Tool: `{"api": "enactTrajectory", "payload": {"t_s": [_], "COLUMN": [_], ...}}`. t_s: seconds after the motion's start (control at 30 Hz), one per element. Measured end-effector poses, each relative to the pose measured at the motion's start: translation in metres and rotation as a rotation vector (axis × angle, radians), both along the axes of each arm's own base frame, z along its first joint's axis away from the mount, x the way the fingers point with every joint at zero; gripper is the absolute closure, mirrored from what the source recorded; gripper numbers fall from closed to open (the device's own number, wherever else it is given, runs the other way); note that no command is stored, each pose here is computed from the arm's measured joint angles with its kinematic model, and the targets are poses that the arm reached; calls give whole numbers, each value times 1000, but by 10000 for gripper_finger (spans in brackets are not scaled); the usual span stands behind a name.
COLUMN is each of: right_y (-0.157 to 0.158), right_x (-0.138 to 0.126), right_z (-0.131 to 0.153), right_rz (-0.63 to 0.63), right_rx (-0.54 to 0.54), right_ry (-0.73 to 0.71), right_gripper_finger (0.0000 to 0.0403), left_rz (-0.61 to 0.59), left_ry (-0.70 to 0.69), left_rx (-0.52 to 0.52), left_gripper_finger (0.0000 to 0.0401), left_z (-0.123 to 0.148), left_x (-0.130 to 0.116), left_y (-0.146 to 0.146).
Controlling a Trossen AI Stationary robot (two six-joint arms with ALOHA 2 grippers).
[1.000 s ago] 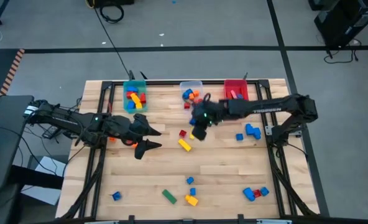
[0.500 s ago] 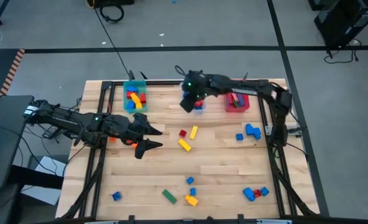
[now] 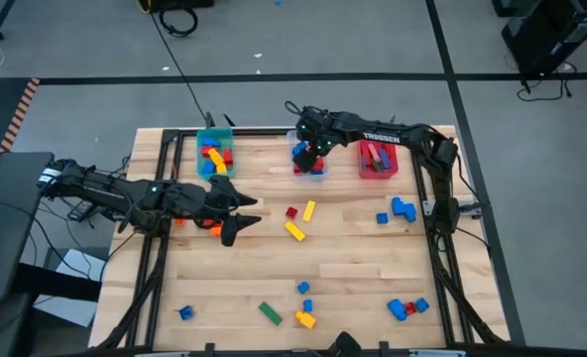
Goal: Sort blocks by size
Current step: Put the blue 4 stud game piece into the transparent bin
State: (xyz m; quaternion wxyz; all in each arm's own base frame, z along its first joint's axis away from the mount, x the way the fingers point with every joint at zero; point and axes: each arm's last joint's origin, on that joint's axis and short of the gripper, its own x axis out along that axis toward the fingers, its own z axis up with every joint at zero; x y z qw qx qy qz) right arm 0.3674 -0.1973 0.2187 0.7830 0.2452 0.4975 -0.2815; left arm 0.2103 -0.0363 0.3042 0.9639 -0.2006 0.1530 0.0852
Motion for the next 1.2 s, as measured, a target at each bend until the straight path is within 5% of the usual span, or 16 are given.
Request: {"api": "enactTrajectory", "payload": {"t_s": [0.3,0.63,0.9,1.2], "right_y": [37,141,225,266], "right_x": [-13,-57,-108,-138], "right_z": [28,65,49,9], "right_rz": [-28,-96,-209,-244], "right_rx": [13,-5,49,88], "right_ry": [93,8,-129,-77], "right_gripper_finger": [121,158,163,165], "left_rz": [29,17,-62,9], "left_ry": [36,95,202,500], "left_rx": [6,1,-14,-63], "left_gripper_finger": [121,121,121,121], "left_z": [-4,-14,-33,-33], "left_x": [-1,8,21,20], "left_y": [1,-3,-10,-44]}}
